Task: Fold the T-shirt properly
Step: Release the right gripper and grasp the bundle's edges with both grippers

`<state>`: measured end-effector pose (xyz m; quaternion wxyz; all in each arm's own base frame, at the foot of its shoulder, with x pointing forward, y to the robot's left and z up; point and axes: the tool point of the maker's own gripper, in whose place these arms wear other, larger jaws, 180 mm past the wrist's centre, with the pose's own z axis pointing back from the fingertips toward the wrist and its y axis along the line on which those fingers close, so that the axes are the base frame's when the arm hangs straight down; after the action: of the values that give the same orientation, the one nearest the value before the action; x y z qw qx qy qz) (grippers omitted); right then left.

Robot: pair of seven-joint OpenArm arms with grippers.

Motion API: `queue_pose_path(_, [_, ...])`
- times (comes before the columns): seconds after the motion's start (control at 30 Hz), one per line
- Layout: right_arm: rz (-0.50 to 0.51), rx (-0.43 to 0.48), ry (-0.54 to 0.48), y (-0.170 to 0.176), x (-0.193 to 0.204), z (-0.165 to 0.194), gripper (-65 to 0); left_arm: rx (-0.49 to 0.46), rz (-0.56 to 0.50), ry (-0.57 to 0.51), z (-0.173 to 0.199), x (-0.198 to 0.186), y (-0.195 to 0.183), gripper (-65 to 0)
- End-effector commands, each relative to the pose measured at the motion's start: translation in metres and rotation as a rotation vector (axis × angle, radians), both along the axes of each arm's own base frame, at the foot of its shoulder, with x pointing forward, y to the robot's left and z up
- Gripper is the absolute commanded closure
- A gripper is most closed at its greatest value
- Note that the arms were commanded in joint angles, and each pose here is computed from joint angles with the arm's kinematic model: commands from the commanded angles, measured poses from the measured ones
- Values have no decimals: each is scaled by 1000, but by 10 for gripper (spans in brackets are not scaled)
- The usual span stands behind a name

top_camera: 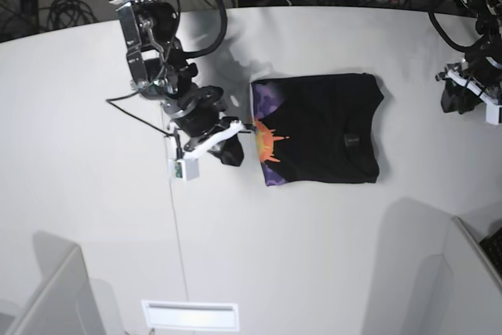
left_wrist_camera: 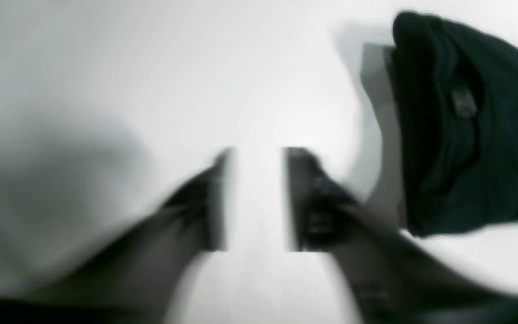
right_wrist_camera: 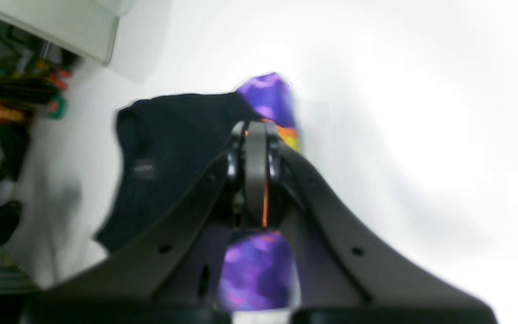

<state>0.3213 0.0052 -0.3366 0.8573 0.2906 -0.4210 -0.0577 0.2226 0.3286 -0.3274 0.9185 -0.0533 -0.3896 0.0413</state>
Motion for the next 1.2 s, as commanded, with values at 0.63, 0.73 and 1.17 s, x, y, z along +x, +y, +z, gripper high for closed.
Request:
queue_pose_path(0.63, [-4, -24, 43, -11, -22, -19, 0, -367, -163, -62, -32, 81, -113, -650])
queue_pose_path(0.73, [-2, -45, 47, -18, -24, -22, 0, -421, -125, -2, -47, 87, -120, -650])
queue_pose_path(1.17, [-21, -51, 21, -29, -25, -13, 0, -487, -162, 133, -86, 87, -171, -650])
